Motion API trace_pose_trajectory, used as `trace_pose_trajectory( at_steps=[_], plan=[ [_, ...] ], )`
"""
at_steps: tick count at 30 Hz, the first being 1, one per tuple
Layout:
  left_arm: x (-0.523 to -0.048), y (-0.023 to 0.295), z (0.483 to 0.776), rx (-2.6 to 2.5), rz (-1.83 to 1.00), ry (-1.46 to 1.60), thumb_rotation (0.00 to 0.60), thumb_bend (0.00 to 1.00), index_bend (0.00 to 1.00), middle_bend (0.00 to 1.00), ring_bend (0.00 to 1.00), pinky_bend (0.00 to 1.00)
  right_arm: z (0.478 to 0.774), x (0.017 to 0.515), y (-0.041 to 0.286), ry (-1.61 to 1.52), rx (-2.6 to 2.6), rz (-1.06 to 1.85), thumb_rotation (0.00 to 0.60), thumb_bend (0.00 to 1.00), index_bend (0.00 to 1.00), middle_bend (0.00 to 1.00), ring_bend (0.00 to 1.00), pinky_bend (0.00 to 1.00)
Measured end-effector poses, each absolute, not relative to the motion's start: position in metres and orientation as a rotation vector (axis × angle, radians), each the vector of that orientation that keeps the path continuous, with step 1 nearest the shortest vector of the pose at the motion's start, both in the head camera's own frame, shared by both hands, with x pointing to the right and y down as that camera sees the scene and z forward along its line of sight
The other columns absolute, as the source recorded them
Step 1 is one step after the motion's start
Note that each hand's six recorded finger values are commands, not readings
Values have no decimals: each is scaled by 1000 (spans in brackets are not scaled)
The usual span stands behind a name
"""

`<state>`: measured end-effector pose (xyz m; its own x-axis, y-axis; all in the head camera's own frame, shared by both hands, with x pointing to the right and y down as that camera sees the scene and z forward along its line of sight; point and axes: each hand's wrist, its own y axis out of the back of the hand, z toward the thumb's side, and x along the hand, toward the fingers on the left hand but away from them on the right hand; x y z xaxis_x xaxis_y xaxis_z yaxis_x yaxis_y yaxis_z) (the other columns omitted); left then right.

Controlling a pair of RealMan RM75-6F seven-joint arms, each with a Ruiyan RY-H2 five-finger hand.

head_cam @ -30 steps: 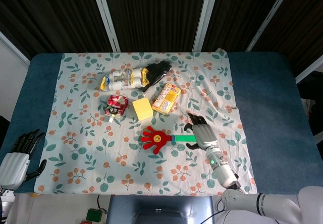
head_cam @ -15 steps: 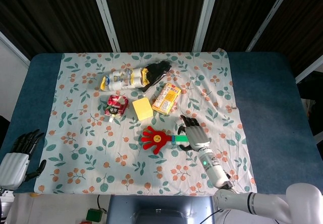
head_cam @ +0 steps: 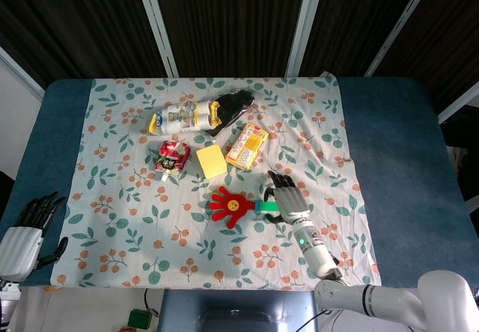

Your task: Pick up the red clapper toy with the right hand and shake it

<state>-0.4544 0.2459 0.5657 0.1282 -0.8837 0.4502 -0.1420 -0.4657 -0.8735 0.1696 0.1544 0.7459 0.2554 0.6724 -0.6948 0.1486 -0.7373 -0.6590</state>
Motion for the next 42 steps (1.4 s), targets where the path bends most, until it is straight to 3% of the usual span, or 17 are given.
trace_pose_trajectory(
  at_steps=[22,28,30,33,38,42],
  plan=[
    [-455,247,565,-1733,-1394,997,600,407,0,0,0,89,748,166,155,-762,-2068,1487,600,381,670,65,0,0],
    [-454,247,565,-1733,-1395,997,600,407,0,0,0,90,747,166,154,-772,-2068,1476,600,409,739,174,5,1],
    [-454,247,565,-1732,-1395,996,600,407,0,0,0,89,747,165,154,-777,-2069,1470,600,430,769,256,62,54],
    [-454,246,565,-1731,-1396,998,600,407,0,0,0,89,744,164,154,-801,-2078,1446,600,464,811,407,242,247],
    [-454,246,566,-1732,-1399,995,600,407,0,0,0,90,740,164,151,-847,-2086,1403,600,478,843,540,455,538],
    [-454,246,566,-1731,-1400,995,600,407,0,0,0,91,740,165,151,-859,-2084,1398,600,481,866,603,559,670]
  ],
)
